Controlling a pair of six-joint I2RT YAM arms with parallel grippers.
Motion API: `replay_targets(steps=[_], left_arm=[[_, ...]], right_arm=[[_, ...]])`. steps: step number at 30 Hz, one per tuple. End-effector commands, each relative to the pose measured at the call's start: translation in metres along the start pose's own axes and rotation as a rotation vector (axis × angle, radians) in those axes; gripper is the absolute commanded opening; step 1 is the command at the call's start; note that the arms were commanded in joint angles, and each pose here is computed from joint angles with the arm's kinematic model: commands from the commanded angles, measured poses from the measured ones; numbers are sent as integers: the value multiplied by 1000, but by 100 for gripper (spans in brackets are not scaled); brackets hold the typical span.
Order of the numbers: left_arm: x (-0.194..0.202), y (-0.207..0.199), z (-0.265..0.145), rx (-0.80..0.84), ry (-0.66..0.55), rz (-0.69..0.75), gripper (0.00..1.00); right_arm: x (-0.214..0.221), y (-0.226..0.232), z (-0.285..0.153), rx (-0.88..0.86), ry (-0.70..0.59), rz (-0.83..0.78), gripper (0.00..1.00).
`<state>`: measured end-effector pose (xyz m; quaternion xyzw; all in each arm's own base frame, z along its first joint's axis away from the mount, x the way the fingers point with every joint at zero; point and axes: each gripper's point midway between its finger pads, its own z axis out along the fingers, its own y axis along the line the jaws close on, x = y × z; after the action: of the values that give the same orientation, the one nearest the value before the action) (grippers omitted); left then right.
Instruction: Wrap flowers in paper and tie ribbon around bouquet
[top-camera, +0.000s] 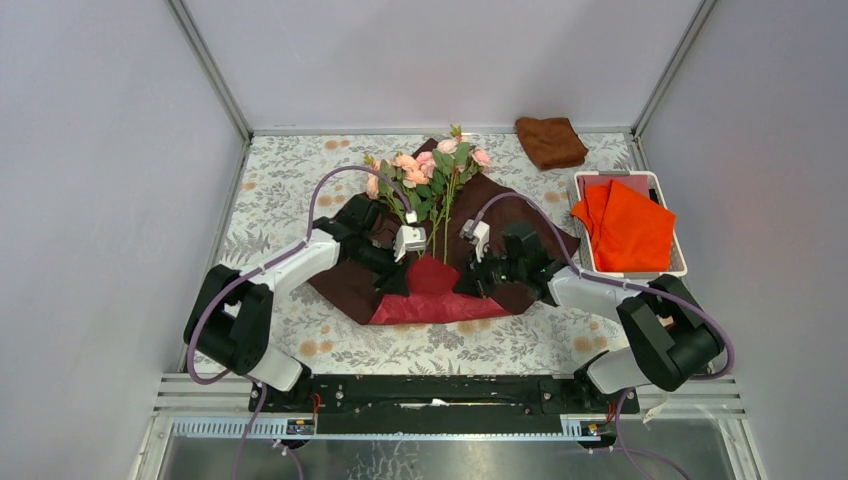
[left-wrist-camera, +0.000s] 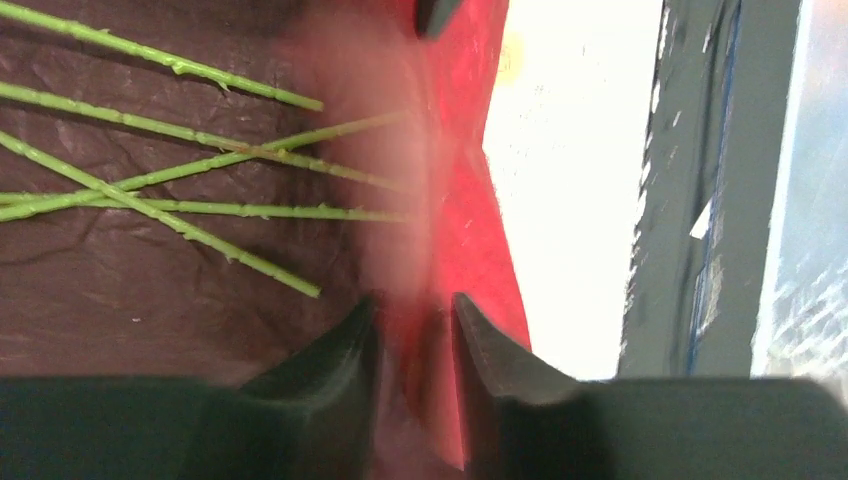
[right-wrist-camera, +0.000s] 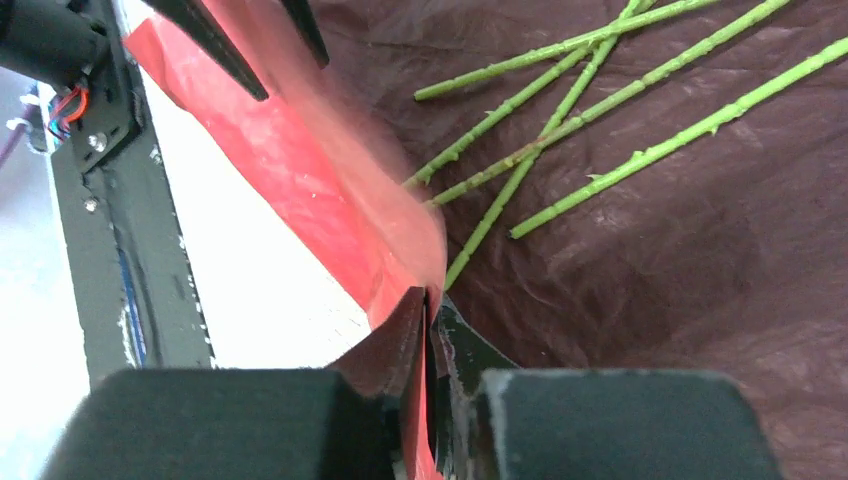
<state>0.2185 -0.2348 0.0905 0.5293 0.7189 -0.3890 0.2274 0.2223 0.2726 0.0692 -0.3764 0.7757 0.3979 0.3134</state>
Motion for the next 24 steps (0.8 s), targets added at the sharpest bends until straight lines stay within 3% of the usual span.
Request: replay_targets(steps=[1,2,4,10,15,18,21,24], left_arm=[[3,-5,-13,14,31,48,54],[9,-10,-17,29,52,76,68],[28,-25,-23,61,110,120,82],[86,-26,-17,12,262,178,88],[110,-17,-8,-4,327,178,82],[127,-16,-8,4,388,172,72],[142,-14,-11,3,448,164,52],[150,-16,-19,14,471,142,49]], right_arm=[[-18,10,0,-75,-81,6,7],[-17,8,0,-75,-73,31,5],[-15,7,-1,-76,-66,66,0],[-19,2,-1,-63,-77,119,0],[-17,-5,-3,-26,-68,143,0],[-16,-7,-6,-17,-64,154,0],[-15,-10,-7,-3,-57,167,0],[-14,-12,-6,4,-48,173,0]])
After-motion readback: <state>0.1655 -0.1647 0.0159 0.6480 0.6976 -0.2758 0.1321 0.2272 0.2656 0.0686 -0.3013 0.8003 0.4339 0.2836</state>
